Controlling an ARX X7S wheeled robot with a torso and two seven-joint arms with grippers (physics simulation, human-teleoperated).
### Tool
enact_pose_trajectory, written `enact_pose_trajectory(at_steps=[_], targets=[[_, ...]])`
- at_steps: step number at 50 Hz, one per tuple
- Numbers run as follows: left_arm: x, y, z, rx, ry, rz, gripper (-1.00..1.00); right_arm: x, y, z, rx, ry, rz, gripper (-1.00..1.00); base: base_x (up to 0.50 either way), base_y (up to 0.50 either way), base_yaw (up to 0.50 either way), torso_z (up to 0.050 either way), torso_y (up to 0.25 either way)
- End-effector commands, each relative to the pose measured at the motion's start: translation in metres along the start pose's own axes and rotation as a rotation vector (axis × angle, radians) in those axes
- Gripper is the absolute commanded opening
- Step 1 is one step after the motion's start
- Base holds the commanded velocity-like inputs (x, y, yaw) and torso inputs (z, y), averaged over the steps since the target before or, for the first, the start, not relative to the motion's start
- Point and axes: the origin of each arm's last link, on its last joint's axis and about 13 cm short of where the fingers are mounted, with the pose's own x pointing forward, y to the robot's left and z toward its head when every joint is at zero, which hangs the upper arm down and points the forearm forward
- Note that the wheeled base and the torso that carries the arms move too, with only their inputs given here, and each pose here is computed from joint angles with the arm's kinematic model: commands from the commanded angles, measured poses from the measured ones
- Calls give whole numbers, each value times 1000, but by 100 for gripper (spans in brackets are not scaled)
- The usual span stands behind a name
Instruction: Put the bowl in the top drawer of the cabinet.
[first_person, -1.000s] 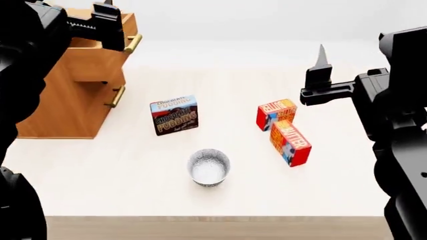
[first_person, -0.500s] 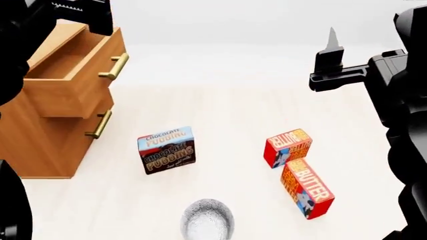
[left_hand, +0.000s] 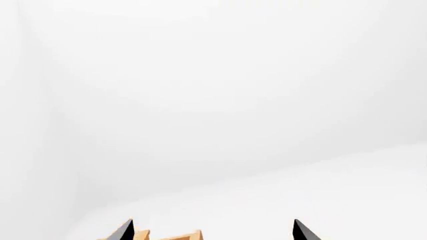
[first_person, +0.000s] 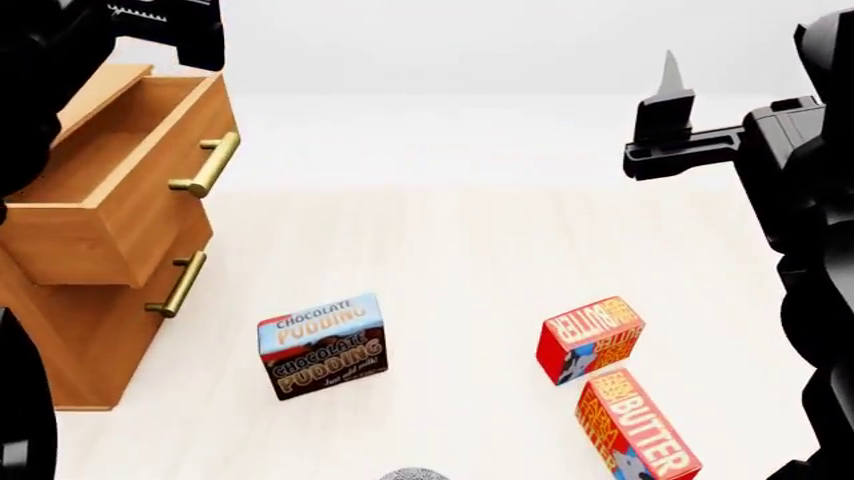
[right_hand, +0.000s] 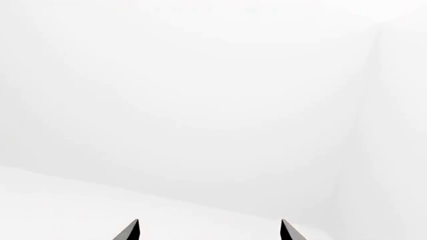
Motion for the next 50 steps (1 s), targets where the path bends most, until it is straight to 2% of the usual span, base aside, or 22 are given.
enact_pose_trajectory(at_steps=[1,8,12,18,33,40,50], targets=[[15,4,0,-18,112,6,100,0,0,-3,13,8,-8,100,0,0,0,0,0],[34,10,1,-49,271,20,100,1,1,-5,15,23,-12,100,0,0,0,0,0],[43,14,0,-103,334,24,100,1,2,-6,16,26,-7,100,0,0,0,0,0],[56,16,-8,-117,412,37,100,1,3,-8,13,32,-5,100,0,0,0,0,0],[88,22,-38,-99,514,144,100,4,5,-17,10,53,-1,100,0,0,0,0,0],[92,24,-52,-93,547,177,100,5,6,-19,8,58,5,100,0,0,0,0,0],[97,22,-66,-94,590,165,100,6,8,-19,6,64,13,100,0,0,0,0,0]])
